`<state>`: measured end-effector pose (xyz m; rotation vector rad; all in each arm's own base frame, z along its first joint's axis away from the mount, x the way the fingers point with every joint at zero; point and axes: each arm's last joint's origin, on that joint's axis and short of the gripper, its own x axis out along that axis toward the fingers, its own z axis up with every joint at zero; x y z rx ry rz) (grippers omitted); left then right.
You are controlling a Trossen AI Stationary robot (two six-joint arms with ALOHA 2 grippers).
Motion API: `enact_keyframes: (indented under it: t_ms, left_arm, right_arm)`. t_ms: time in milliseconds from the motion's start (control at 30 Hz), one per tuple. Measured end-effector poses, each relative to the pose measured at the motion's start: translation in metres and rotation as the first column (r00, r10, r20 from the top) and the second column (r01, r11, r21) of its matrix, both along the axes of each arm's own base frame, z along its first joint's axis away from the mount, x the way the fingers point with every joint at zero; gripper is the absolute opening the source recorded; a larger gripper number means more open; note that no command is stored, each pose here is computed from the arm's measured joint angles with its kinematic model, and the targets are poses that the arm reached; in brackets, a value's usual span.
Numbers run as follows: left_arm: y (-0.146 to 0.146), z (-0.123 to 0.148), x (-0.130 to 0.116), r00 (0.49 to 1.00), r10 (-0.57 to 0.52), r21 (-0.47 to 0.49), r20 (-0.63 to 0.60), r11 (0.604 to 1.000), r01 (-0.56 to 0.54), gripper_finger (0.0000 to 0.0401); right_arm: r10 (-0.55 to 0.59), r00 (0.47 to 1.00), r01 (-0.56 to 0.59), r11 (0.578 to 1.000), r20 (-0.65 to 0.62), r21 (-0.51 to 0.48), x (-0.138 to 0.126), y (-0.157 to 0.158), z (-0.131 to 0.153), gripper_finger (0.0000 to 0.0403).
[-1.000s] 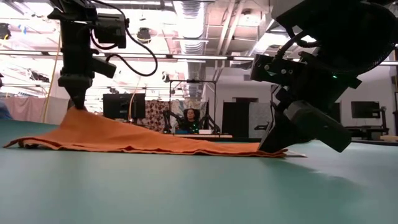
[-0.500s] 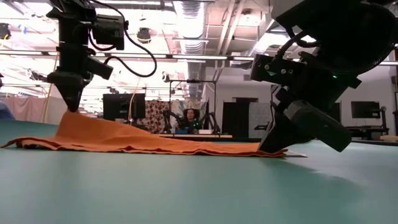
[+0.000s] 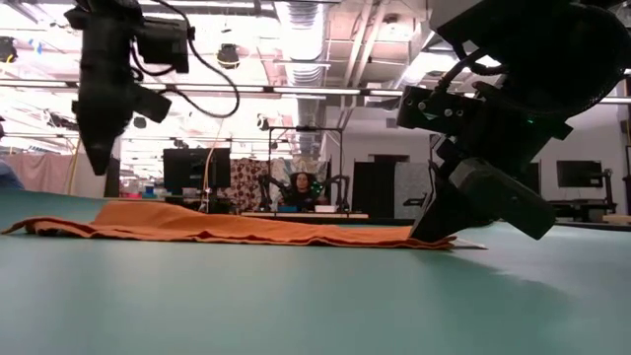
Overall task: Roll towel
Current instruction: Fold the orange towel
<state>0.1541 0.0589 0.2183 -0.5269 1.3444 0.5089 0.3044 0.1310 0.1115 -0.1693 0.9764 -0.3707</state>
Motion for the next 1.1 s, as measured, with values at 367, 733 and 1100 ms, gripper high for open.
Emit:
enact_keyframes:
  t_ms: [367, 733, 1100]
  left_arm:
    - [-0.079, -0.008, 0.013, 0.983, -0.069, 0.092, 0.169, 0.994, 0.054, 0.0002]
    - [-0.137, -0.032, 0.015, 0.986, -0.078, 0.183, 0.144, 0.982, 0.051, 0.0000]
    - [-0.148, -0.074, 0.026, 0.989, -0.117, 0.236, -0.090, 0.962, 0.135, 0.0000]
  right_arm:
    - [-0.005, 1.000, 0.005, 1.000, 0.001, 0.003, 0.000, 0.000, 0.000, 0.0015]
    - [-0.007, 1.000, 0.007, 1.000, 0.001, 0.004, 0.000, 0.000, 0.000, 0.0015]
    - [-0.004, 1.000, 0.004, 1.000, 0.002, 0.004, 0.000, 0.001, 0.000, 0.0015]
